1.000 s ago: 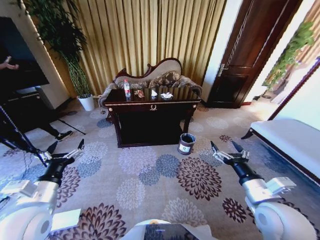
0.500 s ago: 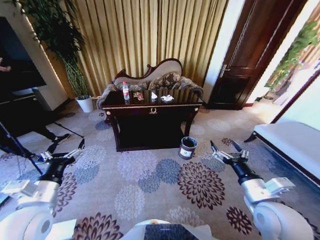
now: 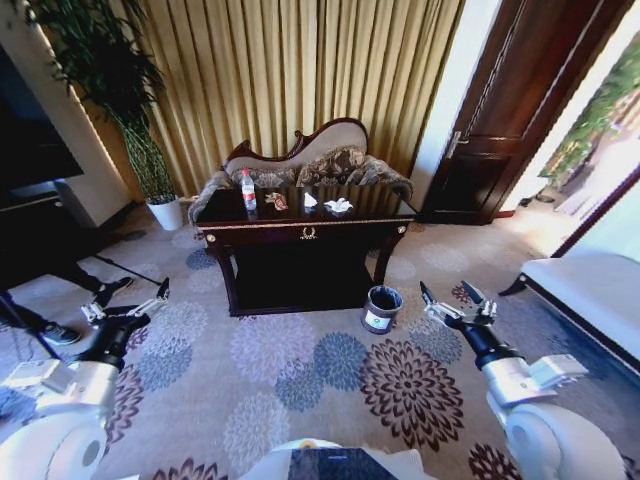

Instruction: Move to the front of the table and place the trash on the table into the trash bin.

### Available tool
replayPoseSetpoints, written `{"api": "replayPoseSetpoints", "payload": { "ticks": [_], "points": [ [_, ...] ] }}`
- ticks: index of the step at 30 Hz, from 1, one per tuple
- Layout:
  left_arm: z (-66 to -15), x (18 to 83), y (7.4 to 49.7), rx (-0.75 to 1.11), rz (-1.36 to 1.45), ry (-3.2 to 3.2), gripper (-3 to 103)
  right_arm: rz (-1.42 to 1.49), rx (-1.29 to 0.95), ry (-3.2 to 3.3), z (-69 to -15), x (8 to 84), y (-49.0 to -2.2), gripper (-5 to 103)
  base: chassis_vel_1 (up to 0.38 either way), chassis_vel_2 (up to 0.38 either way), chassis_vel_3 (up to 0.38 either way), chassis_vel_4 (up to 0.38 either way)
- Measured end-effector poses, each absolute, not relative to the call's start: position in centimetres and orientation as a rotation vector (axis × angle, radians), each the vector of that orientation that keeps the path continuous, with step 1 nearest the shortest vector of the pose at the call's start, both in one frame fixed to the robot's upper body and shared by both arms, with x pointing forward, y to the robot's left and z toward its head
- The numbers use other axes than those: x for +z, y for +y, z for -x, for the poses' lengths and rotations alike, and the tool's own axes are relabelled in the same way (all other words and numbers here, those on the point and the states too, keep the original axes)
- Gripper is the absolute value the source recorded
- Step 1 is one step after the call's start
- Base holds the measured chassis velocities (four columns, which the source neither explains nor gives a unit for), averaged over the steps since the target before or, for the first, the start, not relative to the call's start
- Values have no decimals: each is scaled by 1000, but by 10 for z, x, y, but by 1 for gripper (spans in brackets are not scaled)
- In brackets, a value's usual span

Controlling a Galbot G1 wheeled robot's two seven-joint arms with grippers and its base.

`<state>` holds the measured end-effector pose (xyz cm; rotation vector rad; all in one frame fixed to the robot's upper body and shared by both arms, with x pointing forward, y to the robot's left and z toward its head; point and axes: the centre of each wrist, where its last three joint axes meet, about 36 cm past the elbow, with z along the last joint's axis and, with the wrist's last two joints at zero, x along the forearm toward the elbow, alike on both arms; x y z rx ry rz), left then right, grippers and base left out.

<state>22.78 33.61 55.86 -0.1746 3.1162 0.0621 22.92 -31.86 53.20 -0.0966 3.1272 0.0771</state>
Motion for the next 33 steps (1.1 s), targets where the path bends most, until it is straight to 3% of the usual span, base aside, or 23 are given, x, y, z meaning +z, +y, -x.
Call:
{"api": "replayPoseSetpoints", "payload": {
  "ticks": [33],
  "points": [
    [-228,557,334,56,162,3123,100,120,87,3125,-231,531,-315,100,-166,154,171,-162]
  ]
}}
